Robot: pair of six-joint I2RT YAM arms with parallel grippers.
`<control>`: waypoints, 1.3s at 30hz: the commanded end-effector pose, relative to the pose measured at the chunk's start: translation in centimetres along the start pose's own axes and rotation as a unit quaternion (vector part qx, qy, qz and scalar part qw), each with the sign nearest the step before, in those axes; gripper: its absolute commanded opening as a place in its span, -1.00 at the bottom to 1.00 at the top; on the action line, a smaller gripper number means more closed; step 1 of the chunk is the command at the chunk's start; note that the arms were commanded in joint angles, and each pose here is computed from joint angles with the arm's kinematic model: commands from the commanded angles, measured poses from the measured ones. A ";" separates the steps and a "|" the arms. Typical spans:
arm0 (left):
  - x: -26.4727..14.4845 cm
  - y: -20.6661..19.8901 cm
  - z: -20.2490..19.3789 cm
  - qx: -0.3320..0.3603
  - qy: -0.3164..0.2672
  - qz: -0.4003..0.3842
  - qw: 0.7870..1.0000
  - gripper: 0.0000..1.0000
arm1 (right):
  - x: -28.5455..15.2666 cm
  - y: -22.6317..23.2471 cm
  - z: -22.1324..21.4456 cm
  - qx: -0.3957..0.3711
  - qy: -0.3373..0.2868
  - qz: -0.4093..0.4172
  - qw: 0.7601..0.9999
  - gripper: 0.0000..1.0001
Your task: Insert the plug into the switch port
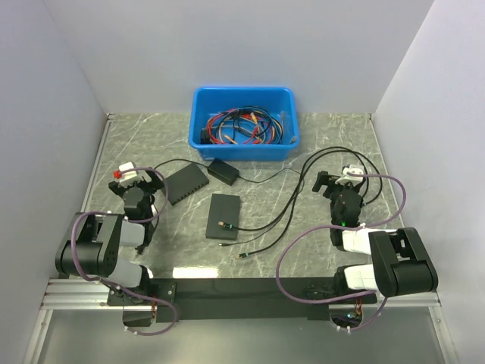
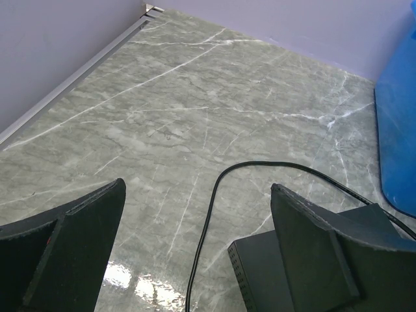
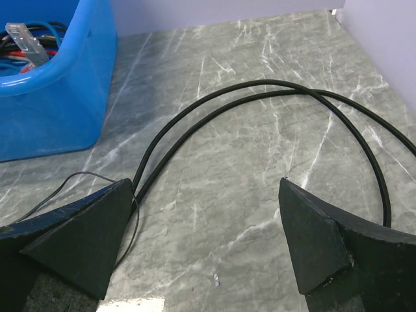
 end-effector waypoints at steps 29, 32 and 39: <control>0.4 -0.3 1.7 -0.007 -0.030 -0.005 1.000 0.99 | -9.3 15.6 5.6 0.312 0.139 0.220 0.914 0.85; 0.4 -0.4 1.7 -0.008 -0.030 -0.006 1.000 0.99 | -11.2 17.7 3.4 0.264 0.184 0.234 0.918 0.84; 0.4 -0.3 1.7 -0.007 -0.028 -0.005 1.000 0.99 | -14.9 19.8 0.3 0.198 0.245 0.250 0.916 0.75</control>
Point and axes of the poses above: each gripper's point midway between its finger pads, its own x axis out along the fingers, its own y axis along the line the jaws close on, z = x × y, the point moved 1 cm from there along -x, back along the fingers, and after that the axes turned 13 degrees about x, right-handed, at the moved point
